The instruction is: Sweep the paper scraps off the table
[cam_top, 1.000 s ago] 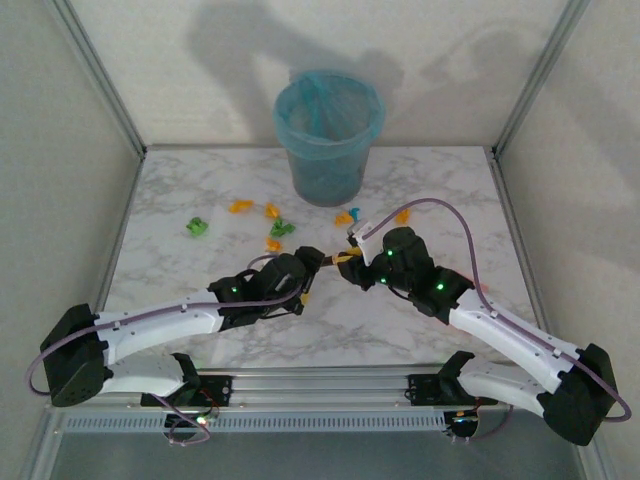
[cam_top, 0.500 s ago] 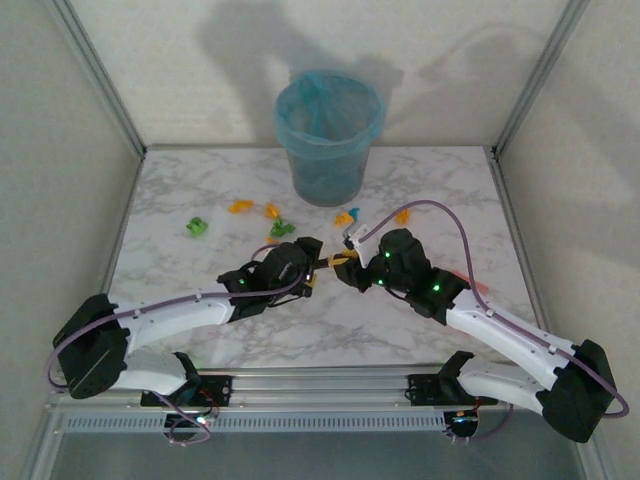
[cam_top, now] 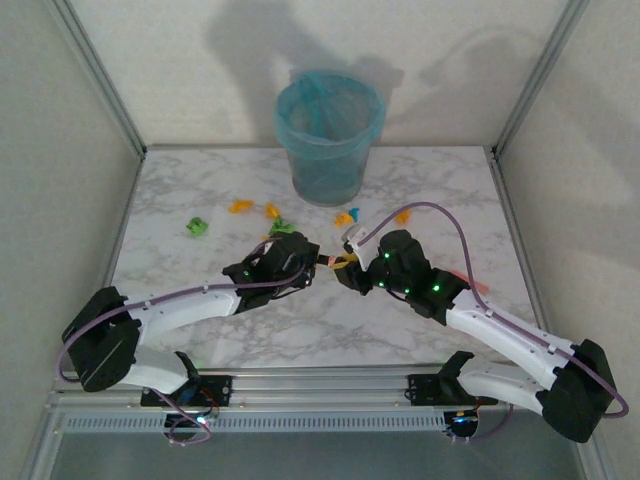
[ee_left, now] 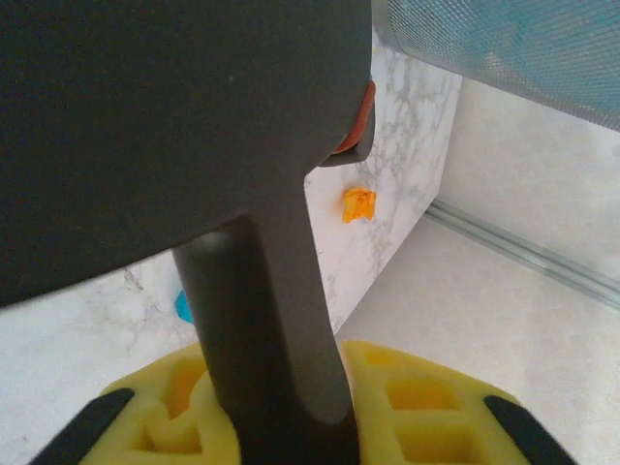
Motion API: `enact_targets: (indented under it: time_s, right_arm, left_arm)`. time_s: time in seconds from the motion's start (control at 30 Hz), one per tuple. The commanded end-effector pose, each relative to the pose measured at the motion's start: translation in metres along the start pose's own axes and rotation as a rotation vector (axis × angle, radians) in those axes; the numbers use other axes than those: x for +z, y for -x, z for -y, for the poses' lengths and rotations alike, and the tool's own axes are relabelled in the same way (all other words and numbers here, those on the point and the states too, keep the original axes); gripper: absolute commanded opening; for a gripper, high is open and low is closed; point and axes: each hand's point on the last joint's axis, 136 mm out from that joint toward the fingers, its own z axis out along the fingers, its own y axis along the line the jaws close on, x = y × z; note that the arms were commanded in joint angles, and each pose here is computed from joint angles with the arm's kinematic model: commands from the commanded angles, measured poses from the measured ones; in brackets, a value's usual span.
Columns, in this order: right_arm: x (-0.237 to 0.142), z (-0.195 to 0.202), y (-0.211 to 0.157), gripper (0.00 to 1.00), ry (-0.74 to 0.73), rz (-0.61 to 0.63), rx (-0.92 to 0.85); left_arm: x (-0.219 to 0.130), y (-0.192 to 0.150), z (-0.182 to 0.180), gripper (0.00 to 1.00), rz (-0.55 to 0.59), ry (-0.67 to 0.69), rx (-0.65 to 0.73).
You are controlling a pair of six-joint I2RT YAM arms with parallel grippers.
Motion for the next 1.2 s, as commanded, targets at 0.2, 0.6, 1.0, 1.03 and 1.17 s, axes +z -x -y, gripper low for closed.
enact_targets:
  time_s: [0.2, 0.6, 1.0, 1.03, 1.17]
  right_arm:
    - [-0.012, -0.030, 0.037, 0.22, 0.152, 0.132, 0.033]
    - [-0.049, -0.040, 0.071, 0.99, 0.275, 0.241, 0.348]
    - [-0.015, -0.033, 0.069, 0.89, 0.249, 0.115, 0.403]
    - [-0.013, -0.031, 0.067, 0.88, 0.233, 0.103, 0.396]
    - [-0.003, -0.032, 0.062, 0.78, 0.201, 0.062, 0.321]
  left_arm:
    - [-0.008, -0.008, 0.022, 0.00, -0.002, -0.048, 0.022]
    - [-0.052, 0.002, 0.066, 0.00, 0.034, -0.207, -0.004]
    - [-0.059, -0.008, 0.071, 0.00, 0.001, -0.220, 0.004]
    - [-0.059, -0.008, 0.072, 0.00, 0.000, -0.221, 0.005]
    - [-0.057, -0.011, 0.072, 0.00, -0.006, -0.214, 0.012]
